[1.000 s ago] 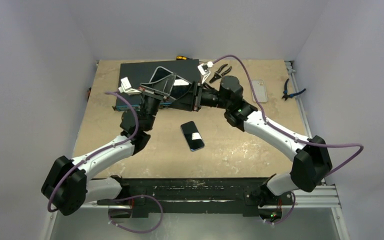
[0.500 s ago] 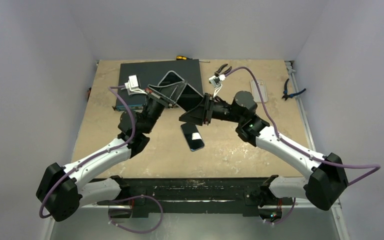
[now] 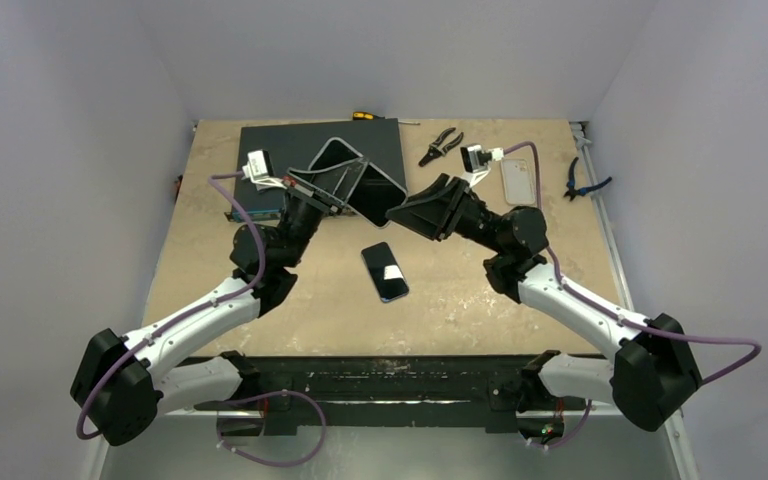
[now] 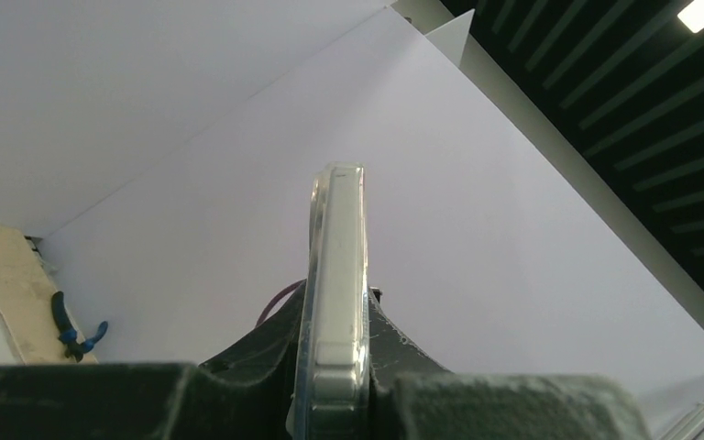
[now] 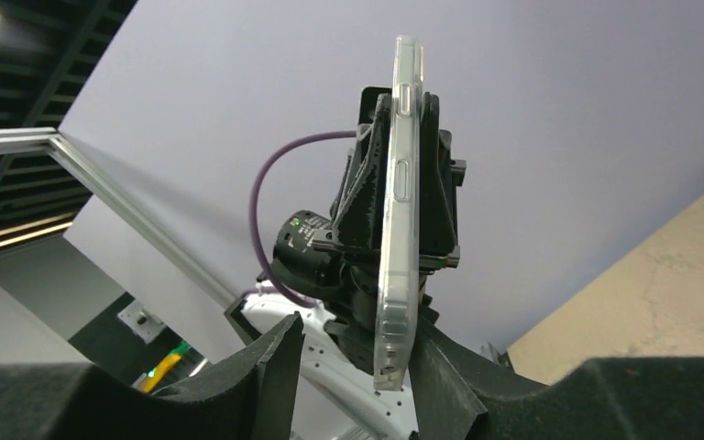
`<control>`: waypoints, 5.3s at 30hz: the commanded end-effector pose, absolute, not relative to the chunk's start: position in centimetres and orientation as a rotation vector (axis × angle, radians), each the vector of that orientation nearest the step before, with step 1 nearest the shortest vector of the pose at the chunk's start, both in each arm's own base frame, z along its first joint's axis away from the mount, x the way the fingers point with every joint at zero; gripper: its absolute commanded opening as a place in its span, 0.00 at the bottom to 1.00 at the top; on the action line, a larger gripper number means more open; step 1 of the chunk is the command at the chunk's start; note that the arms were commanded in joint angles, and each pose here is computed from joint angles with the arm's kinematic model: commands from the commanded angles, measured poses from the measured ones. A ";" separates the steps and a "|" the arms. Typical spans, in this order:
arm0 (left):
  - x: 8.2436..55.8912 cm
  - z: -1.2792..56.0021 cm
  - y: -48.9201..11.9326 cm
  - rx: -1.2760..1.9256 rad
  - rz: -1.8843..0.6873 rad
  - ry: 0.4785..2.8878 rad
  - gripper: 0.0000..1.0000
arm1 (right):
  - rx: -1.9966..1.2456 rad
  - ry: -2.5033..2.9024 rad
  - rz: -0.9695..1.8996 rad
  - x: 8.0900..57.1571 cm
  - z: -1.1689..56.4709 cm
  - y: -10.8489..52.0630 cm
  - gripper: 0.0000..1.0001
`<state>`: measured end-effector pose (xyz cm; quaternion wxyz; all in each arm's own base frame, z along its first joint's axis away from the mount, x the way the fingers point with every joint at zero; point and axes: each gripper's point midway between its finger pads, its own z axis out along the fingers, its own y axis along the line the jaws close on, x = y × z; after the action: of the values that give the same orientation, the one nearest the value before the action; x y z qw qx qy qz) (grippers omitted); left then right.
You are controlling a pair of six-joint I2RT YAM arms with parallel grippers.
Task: Take the phone out of the phone case
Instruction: Remove the phone case from the phone.
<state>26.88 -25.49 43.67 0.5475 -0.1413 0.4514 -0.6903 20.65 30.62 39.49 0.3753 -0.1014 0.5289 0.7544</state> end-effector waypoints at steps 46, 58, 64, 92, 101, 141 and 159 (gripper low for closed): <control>22.0 48.0 -23.8 0.085 -1.852 1.032 0.70 | -0.460 1.331 1.935 17.5 44.8 27.3 0.00; 21.6 47.4 -24.6 0.159 -1.825 1.102 0.43 | -0.425 1.371 1.887 18.7 44.5 27.5 0.00; 21.9 46.7 -24.6 0.151 -1.789 1.145 0.43 | -0.391 1.371 1.844 19.5 44.6 27.3 0.00; 22.8 46.9 -23.9 0.079 -1.736 1.132 0.00 | -0.422 1.439 1.693 20.8 44.0 27.2 0.08; 23.9 50.8 -21.0 -0.140 -1.787 0.926 0.00 | -0.445 1.451 1.695 20.1 42.5 27.1 0.62; 28.3 44.5 -25.4 -0.311 -1.914 1.337 0.00 | -0.658 1.133 1.463 17.1 51.4 28.3 0.05; 27.2 37.5 -29.9 -0.195 -2.048 1.667 0.00 | -0.809 0.748 1.168 12.3 57.3 25.5 0.00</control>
<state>27.37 -25.78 46.08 0.3287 -0.1028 0.4838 -0.8046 18.78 28.48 46.69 0.5569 -0.2853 0.5488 0.5543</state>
